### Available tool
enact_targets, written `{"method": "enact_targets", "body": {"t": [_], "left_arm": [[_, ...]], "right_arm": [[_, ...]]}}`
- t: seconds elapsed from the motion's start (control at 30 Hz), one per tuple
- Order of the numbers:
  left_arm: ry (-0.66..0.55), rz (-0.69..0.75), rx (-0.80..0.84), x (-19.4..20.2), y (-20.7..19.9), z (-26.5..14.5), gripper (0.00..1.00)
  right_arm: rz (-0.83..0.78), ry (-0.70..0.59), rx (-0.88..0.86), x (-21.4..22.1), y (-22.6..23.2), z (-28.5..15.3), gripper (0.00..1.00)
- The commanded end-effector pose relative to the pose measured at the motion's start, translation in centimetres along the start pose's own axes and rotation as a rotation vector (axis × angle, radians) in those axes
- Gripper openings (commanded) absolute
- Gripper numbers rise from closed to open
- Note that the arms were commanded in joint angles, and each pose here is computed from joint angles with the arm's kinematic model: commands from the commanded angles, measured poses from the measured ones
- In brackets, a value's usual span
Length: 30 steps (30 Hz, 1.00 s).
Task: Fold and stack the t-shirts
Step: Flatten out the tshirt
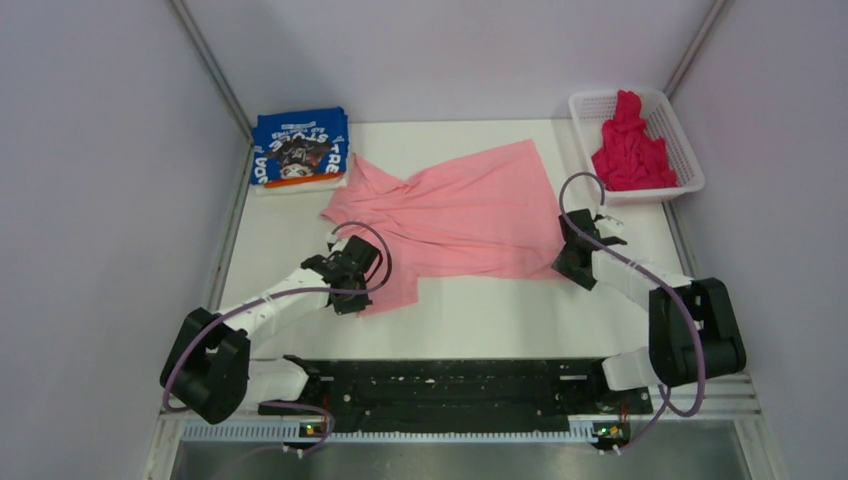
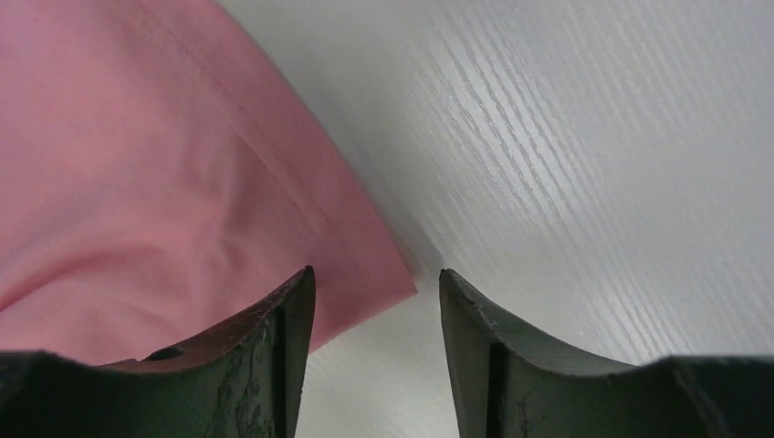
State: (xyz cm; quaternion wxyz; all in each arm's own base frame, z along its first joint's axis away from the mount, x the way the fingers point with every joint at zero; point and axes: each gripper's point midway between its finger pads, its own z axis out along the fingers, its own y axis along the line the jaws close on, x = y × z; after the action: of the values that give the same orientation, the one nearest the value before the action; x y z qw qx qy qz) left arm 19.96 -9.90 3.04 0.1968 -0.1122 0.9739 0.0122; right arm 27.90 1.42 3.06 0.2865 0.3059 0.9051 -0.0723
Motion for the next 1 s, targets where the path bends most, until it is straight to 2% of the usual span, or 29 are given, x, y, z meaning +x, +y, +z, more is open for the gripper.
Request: {"method": "enact_targets", "body": {"t": [0.0, 0.17, 0.23, 0.4, 0.5, 0.63, 0.77, 0.97], "left_arm": [[-0.052, -0.002, 0.007, -1.3, -0.2, -0.8, 0.00], [-0.063, -0.011, 0.017, -1.5, -0.3, -1.0, 0.00], [-0.067, -0.015, 0.018, -1.6, -0.4, -1.1, 0.00], [-0.081, -0.022, 0.017, -2.0, -0.3, -1.5, 0.00], [-0.099, -0.036, 0.025, -2.4, -0.5, -1.8, 0.00], [-0.175, -0.066, 0.047, -4.5, -0.9, -3.6, 0.00], [-0.372, -0.122, 0.119, -9.8, -1.6, -9.4, 0.00], [-0.784, -0.205, 0.303, -17.7, -0.6, -24.2, 0.00]], "right_arm": [[-0.004, 0.018, -0.041, -0.6, 1.8, 0.5, 0.51], [-0.024, 0.103, -0.023, 1.7, 1.4, 1.0, 0.48], [-0.038, 0.117, -0.011, 2.1, 1.2, 1.2, 0.44], [-0.056, 0.105, -0.011, 1.8, 1.7, 0.8, 0.22], [-0.058, 0.083, -0.018, 1.3, 1.9, 0.4, 0.03], [-0.046, 0.001, -0.082, -1.2, 3.0, -1.6, 0.00], [0.001, -0.157, -0.241, -6.3, 4.9, -7.0, 0.00], [0.047, -0.368, -0.489, -13.2, 6.0, -18.4, 0.00]]}}
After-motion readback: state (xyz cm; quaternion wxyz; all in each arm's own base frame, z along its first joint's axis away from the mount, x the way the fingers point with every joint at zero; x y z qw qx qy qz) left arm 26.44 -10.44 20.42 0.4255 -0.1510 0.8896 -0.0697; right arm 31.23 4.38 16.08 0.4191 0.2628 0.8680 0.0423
